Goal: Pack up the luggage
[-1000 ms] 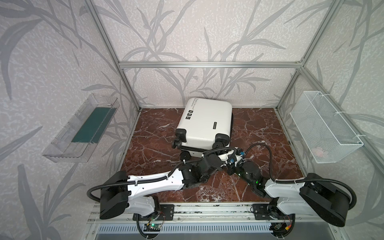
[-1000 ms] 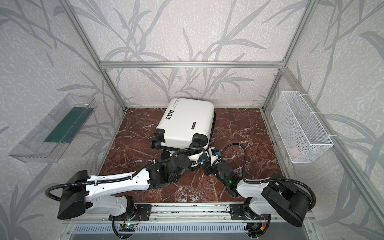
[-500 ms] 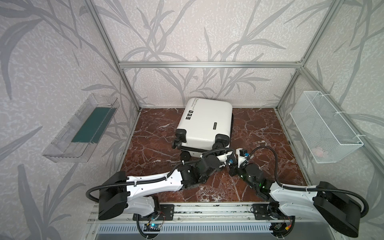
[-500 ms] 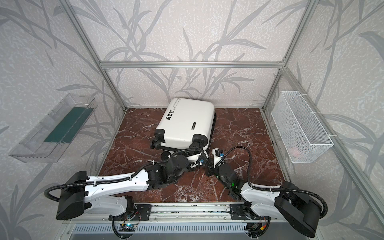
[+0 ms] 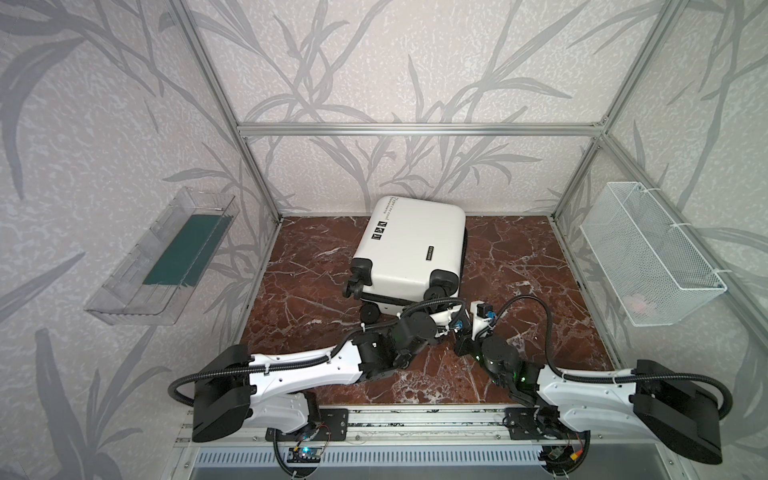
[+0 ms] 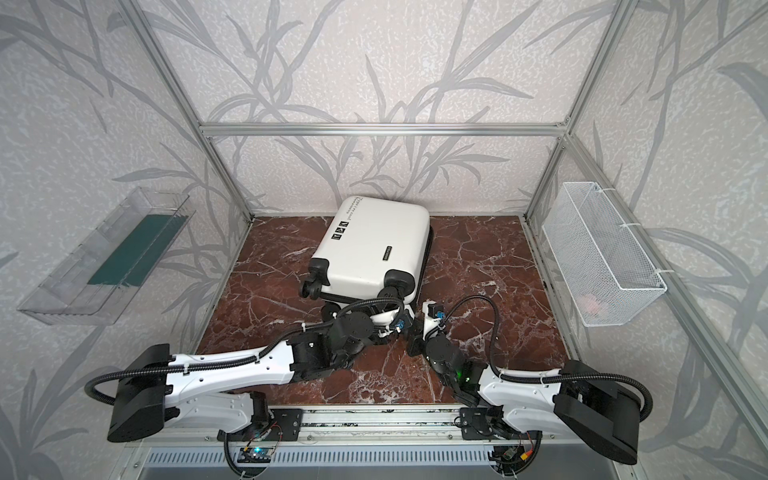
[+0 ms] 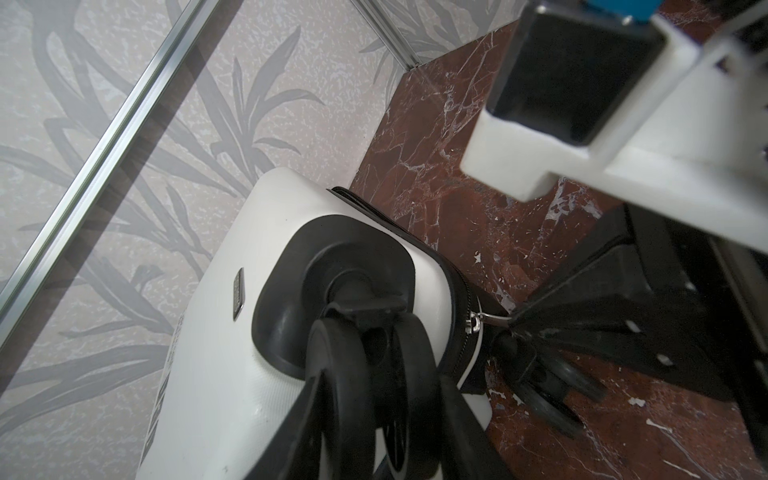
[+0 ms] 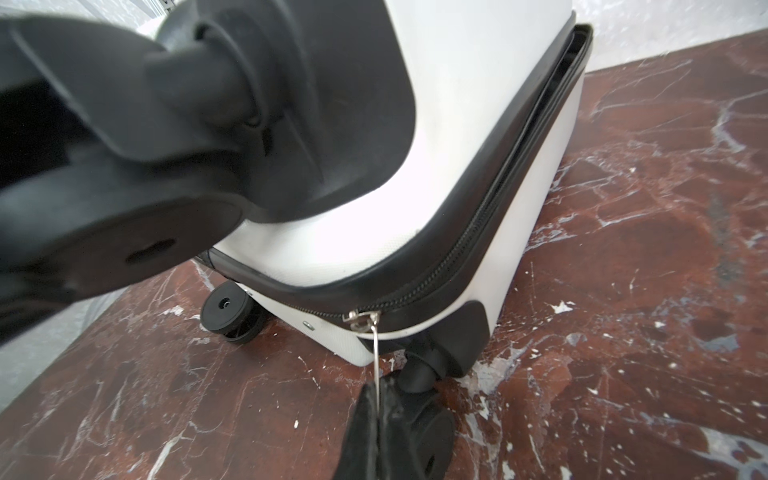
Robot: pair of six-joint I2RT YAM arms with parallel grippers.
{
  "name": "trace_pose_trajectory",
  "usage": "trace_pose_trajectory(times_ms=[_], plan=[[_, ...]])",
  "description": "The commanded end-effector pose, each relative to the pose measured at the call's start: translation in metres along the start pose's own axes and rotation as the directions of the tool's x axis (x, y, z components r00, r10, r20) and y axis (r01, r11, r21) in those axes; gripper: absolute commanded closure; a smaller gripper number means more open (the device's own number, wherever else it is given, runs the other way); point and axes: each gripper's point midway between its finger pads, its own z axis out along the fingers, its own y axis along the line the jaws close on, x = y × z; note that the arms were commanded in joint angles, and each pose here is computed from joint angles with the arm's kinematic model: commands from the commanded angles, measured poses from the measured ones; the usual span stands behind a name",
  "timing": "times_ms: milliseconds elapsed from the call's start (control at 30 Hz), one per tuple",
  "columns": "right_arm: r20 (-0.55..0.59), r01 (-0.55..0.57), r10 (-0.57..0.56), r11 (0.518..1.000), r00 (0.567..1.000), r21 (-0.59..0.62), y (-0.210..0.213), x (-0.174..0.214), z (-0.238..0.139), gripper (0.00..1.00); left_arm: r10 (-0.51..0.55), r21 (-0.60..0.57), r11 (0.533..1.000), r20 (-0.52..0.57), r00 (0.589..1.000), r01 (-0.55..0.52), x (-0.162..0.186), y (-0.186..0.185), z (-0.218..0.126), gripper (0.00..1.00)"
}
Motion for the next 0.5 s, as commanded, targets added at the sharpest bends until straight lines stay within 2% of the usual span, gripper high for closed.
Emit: trace_pose_trajectory(times_ms=[0,267,467], plan=[[0.047,0.027,-0.035,0.986,0.998,0.164,-0.029,-0.003,-0.005,1.00,-0.179,-0.157,0.961,0.267,0.947,0.226,-0.069,0.076,-0.039,1.00],[0.066,0.035,-0.045,0.990,0.997,0.134,-0.022,-0.009,-0.009,1.00,-0.168,-0.161,0.960,0.329,0.929,0.231,-0.089,0.091,-0.050,1.00],[0.113,0.017,-0.037,0.984,0.993,0.175,-0.030,-0.018,-0.014,1.00,-0.164,-0.181,0.955,0.339,0.927,0.235,-0.092,0.096,-0.052,1.00]])
